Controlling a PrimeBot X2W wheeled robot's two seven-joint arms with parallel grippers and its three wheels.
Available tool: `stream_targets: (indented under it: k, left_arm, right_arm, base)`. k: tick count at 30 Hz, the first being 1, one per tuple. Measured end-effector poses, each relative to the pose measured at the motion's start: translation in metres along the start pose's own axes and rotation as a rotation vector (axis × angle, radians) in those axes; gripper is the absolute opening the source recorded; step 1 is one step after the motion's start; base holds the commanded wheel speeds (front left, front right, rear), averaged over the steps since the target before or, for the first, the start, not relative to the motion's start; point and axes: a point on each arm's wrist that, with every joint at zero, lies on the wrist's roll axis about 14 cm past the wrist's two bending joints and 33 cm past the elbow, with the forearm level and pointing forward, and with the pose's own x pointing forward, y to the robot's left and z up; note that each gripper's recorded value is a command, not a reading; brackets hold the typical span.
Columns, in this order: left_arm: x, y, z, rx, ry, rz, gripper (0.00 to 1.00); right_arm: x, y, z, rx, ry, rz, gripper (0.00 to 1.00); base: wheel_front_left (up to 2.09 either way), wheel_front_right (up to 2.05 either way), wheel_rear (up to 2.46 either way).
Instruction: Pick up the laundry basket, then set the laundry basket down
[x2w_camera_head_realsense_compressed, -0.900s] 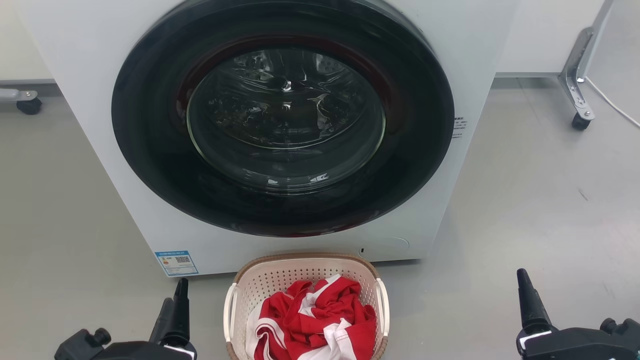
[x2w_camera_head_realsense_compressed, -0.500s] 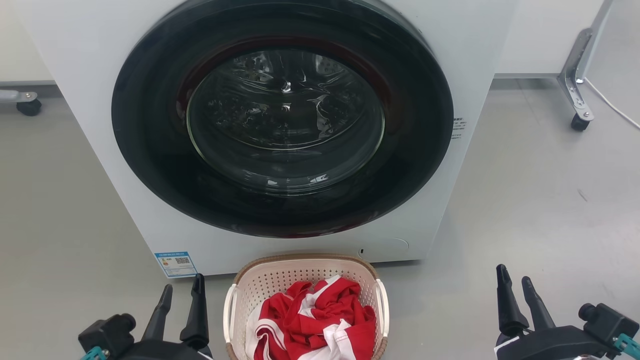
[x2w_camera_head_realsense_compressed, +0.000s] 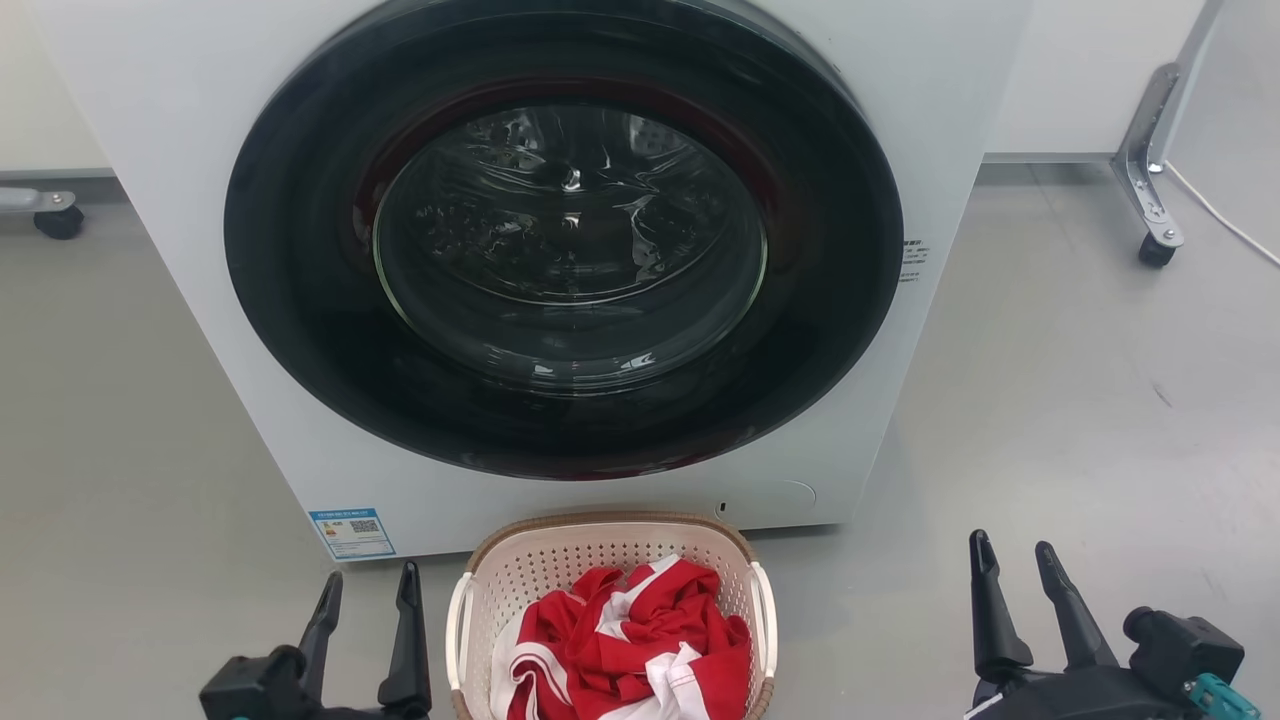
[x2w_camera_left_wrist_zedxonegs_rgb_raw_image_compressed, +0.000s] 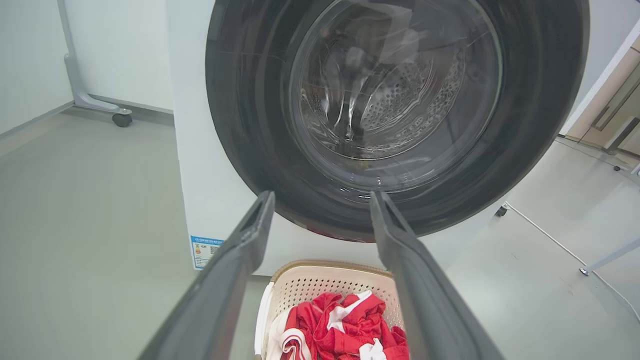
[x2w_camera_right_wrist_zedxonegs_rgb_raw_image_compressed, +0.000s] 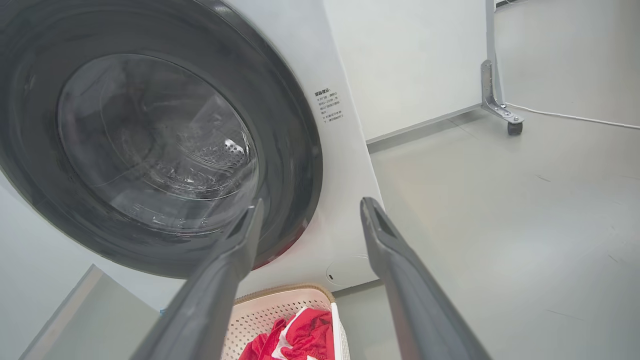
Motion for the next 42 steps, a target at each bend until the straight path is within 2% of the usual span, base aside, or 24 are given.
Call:
stream_targets:
  k: [26, 42]
  left_arm:
    - [-0.009, -0.022, 0.02, 0.388, -0.154, -0.053, 1.0]
    - [-0.009, -0.023, 0.019, 0.391, -0.153, -0.052, 1.0]
  right_arm:
    - [-0.011, 0.033, 0.02, -0.4, -0.156, 0.107, 1.0]
    - [-0.011, 0.031, 0.021, -0.41, -0.161, 0.1, 1.0]
  base:
    - [0.0, 0.0, 0.0]
    - [0.0, 0.0, 0.0]
